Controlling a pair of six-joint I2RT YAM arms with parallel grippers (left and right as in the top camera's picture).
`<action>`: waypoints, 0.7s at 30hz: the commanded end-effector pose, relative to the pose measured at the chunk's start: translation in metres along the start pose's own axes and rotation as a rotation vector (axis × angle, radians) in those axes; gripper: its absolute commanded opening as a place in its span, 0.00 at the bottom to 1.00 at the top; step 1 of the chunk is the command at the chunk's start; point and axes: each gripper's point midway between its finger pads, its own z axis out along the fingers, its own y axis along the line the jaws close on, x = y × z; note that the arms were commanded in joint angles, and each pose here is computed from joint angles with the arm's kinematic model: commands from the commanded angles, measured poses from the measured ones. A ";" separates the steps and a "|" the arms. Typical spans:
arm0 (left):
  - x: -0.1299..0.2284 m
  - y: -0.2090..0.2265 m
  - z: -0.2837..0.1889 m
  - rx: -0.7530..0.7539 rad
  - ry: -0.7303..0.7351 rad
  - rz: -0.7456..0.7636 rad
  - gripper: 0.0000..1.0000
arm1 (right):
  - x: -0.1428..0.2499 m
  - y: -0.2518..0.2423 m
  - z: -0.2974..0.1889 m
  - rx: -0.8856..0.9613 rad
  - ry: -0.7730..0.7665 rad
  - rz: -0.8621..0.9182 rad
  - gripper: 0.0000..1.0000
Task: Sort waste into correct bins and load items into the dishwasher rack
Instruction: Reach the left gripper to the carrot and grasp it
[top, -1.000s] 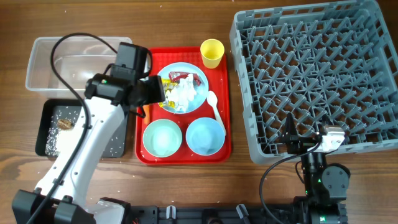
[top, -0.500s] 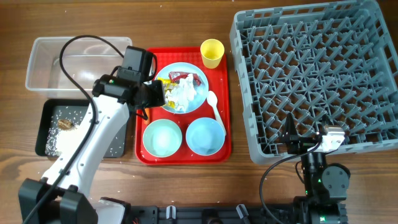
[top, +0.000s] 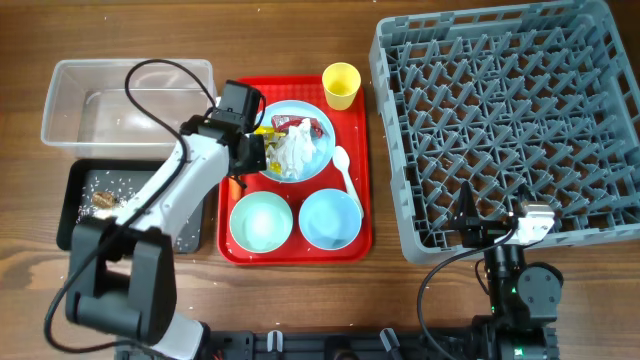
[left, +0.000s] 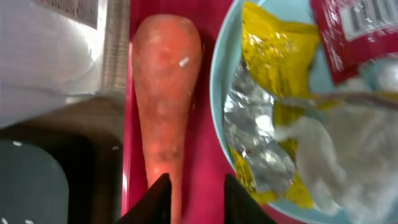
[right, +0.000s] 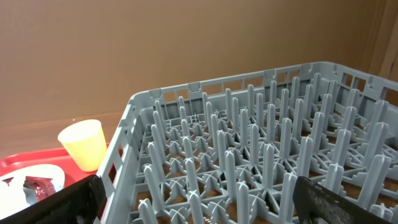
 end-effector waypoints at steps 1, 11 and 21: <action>-0.005 0.009 0.011 -0.071 -0.026 -0.008 0.31 | 0.000 0.003 0.000 -0.014 -0.004 0.009 1.00; -0.010 0.015 0.036 -0.138 -0.040 -0.038 0.45 | 0.000 0.003 0.000 -0.014 -0.004 0.009 1.00; -0.013 0.017 0.045 -0.158 -0.052 -0.038 0.45 | 0.000 0.003 0.000 -0.014 -0.004 0.009 0.99</action>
